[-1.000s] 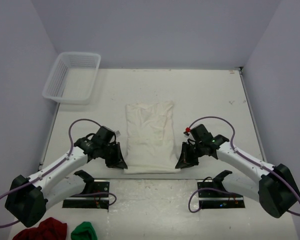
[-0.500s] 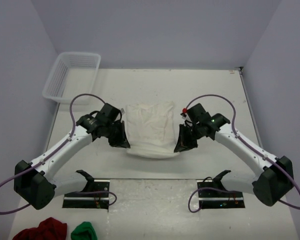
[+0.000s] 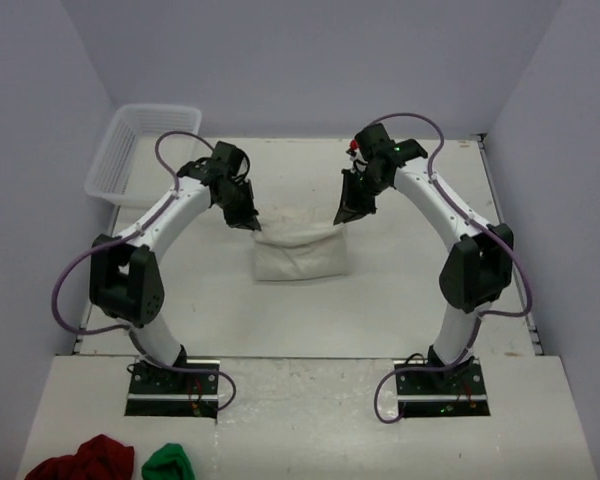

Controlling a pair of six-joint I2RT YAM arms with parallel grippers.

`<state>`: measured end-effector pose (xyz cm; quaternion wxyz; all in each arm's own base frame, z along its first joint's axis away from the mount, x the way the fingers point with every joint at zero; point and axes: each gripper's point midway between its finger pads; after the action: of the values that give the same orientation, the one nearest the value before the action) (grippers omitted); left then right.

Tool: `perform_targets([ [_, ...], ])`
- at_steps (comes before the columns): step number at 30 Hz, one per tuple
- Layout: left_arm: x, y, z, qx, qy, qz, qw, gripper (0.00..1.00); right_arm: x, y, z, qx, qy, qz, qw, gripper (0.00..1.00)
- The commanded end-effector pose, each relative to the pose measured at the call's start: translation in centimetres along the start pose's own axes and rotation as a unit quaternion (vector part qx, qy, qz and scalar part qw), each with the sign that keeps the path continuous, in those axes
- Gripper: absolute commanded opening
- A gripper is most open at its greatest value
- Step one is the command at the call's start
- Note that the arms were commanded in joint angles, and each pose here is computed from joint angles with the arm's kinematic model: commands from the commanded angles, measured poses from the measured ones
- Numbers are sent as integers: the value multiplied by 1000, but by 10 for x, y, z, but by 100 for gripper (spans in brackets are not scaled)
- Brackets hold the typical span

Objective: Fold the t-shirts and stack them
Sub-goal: Fold the long partially folded tshirt into a neat square

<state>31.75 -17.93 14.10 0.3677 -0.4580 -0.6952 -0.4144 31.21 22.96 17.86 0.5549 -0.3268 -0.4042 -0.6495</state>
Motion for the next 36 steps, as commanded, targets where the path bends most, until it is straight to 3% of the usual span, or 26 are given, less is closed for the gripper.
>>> perform_targets([
  [1, -17, 62, -23, -44, -22, -54, 997, 0, -10, 29, -4, 12, -3, 5, 1000, 0],
  [10, -110, 124, 6, -62, -6, -61, 996, 0, -95, 102, -37, 5, -12, 20, 1000, 0],
  [16, -149, 147, 37, -32, 2, -65, 997, 0, -106, 131, -61, -35, 2, 7, 999, 2],
  [17, -151, 150, 38, -32, -2, -66, 997, 5, -109, 134, -64, -36, 3, 3, 999, 11],
  [18, -153, 154, 41, -35, 4, -72, 997, 19, -112, 133, -68, -36, -1, 5, 999, 22],
  [19, -151, 160, 42, -43, 11, -83, 996, 38, -114, 134, -73, -30, -7, 3, 1000, 37],
  [20, -149, 163, 41, -48, 7, -95, 994, 63, -115, 138, -75, -22, -12, -6, 1000, 45],
  [21, -134, 178, 31, -57, -7, -132, 990, 77, -115, 138, -77, -20, -11, -6, 1000, 55],
  [22, -134, 174, 34, -64, -7, -137, 988, 87, -114, 141, -76, -16, -11, -11, 1000, 75],
  [25, -104, 185, 23, -84, -22, -196, 977, 100, -99, 154, -72, -1, -17, -42, 999, 99],
  [29, -50, 198, 24, -90, 3, -282, 955, 100, -64, 168, -60, 12, -23, -84, 996, 99],
  [32, 19, 191, 0, -111, -23, -350, 930, 100, -23, 169, -44, 22, -22, -115, 993, 99],
  [36, 34, 157, -15, -139, -33, -328, 934, 95, 9, 136, -33, 35, -21, -118, 992, 99],
])
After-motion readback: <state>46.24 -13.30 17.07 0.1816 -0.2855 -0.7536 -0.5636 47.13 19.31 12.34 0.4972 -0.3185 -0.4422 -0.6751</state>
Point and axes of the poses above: each gripper's point midway between its finger pads, its own x axis back along the fingers, its own z axis along the line the jaws close on, y = z × x
